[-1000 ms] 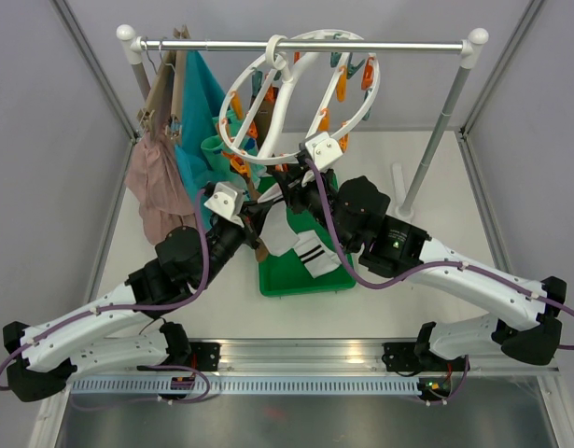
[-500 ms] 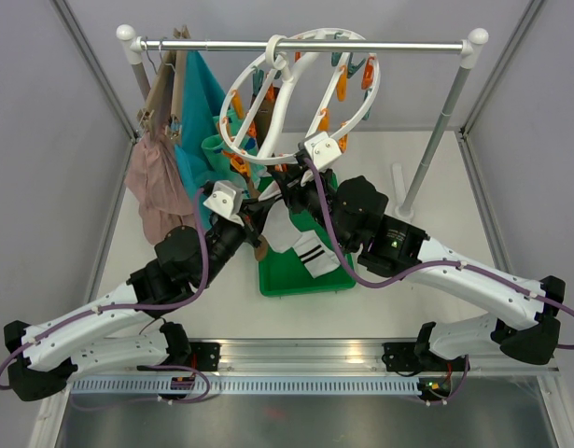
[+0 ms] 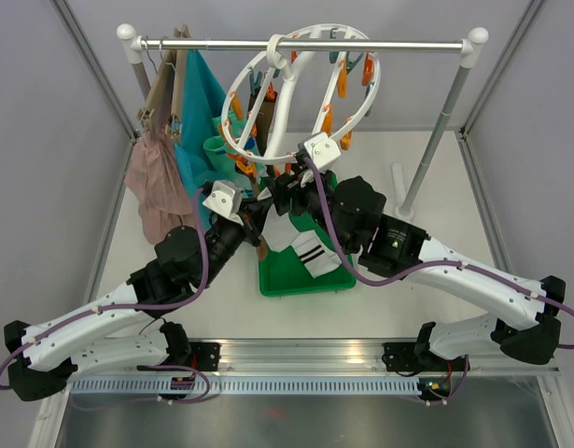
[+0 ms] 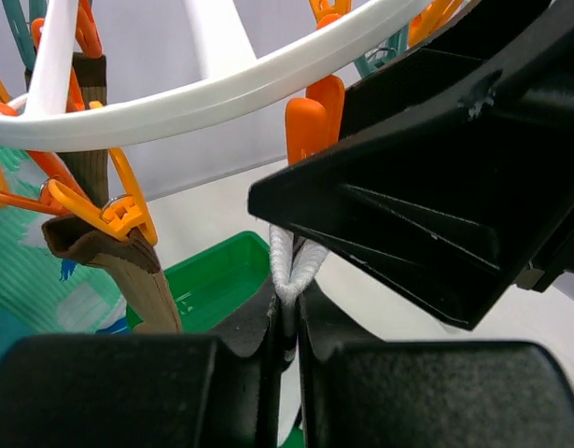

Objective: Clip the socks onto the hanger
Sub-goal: Clamp the sock onto the hanger, then pick up the sock from the bin.

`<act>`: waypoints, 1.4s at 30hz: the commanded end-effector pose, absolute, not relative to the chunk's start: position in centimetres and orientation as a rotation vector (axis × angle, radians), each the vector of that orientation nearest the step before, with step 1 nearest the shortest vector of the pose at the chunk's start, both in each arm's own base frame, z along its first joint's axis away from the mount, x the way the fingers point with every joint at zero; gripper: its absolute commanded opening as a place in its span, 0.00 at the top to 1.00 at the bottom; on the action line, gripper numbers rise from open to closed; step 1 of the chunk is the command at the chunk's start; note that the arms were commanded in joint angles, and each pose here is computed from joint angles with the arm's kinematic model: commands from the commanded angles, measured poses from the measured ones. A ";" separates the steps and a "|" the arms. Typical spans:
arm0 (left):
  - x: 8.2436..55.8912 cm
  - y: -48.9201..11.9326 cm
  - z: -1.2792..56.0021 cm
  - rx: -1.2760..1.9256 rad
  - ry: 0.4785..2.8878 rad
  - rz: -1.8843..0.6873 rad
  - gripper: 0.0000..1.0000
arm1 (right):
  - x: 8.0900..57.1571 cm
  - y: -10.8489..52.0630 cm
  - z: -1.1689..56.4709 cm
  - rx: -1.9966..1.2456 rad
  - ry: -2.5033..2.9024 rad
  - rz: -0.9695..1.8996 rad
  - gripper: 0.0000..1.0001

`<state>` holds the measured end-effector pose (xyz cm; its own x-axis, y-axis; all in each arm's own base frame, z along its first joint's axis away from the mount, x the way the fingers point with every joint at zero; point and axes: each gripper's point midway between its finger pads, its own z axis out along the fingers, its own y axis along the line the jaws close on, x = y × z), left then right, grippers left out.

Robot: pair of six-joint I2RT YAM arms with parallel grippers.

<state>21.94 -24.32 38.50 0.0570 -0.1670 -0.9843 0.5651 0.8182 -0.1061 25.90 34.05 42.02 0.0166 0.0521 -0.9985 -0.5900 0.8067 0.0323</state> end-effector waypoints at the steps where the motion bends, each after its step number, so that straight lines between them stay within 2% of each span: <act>1: 22.2 -23.5 40.0 0.276 1.386 -0.583 0.87 | 25.1 32.0 44.4 -0.371 1.494 0.563 0.31; 2: 22.3 -23.4 40.3 0.267 1.384 -0.580 0.87 | 25.0 31.7 44.3 -0.355 1.506 0.571 0.24; 5: 22.4 -23.2 40.7 0.259 1.384 -0.563 0.86 | 24.6 29.9 43.4 -0.308 1.560 0.554 0.19; 7: 22.7 -23.0 40.9 0.253 1.390 -0.537 0.80 | 24.2 28.7 41.8 -0.267 1.608 0.557 0.18; 10: 23.3 -23.0 40.9 0.242 1.405 -0.502 0.79 | 23.7 27.2 40.2 -0.199 1.651 0.569 0.18; 14: 23.4 -22.4 41.8 0.200 1.384 -0.498 0.79 | 24.0 24.5 35.9 -0.172 1.754 0.397 0.17; 19: 23.0 -22.0 42.0 0.189 1.358 -0.525 0.67 | 23.6 23.9 31.5 -0.200 1.860 0.322 0.16; 22: 22.7 -21.6 41.6 0.201 1.382 -0.520 0.60 | 23.1 24.7 27.4 -0.224 1.936 0.344 0.21; 25: 22.0 -20.4 41.1 0.193 1.398 -0.532 0.57 | 22.9 24.8 21.8 -0.238 2.026 0.316 0.26; 29: 20.7 -18.7 41.2 0.167 1.378 -0.587 0.56 | 24.1 26.0 17.6 -0.235 2.088 0.356 0.35; 33: 19.8 -17.7 40.8 0.180 1.378 -0.608 0.56 | 26.5 25.4 14.8 -0.213 2.120 0.306 0.37; 37: 19.6 -18.1 40.1 0.198 1.390 -0.624 0.57 | 28.8 25.8 12.9 -0.193 2.156 0.322 0.47; 42: 19.5 -18.7 39.4 0.213 1.404 -0.644 0.56 | 31.0 26.7 10.0 -0.204 2.213 0.317 0.47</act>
<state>19.67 -17.81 40.32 0.0697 -0.2885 -0.9549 0.5116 0.8321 -0.2141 29.10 24.11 9.10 -0.6307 -0.0807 -0.7718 -0.2163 0.9734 0.0750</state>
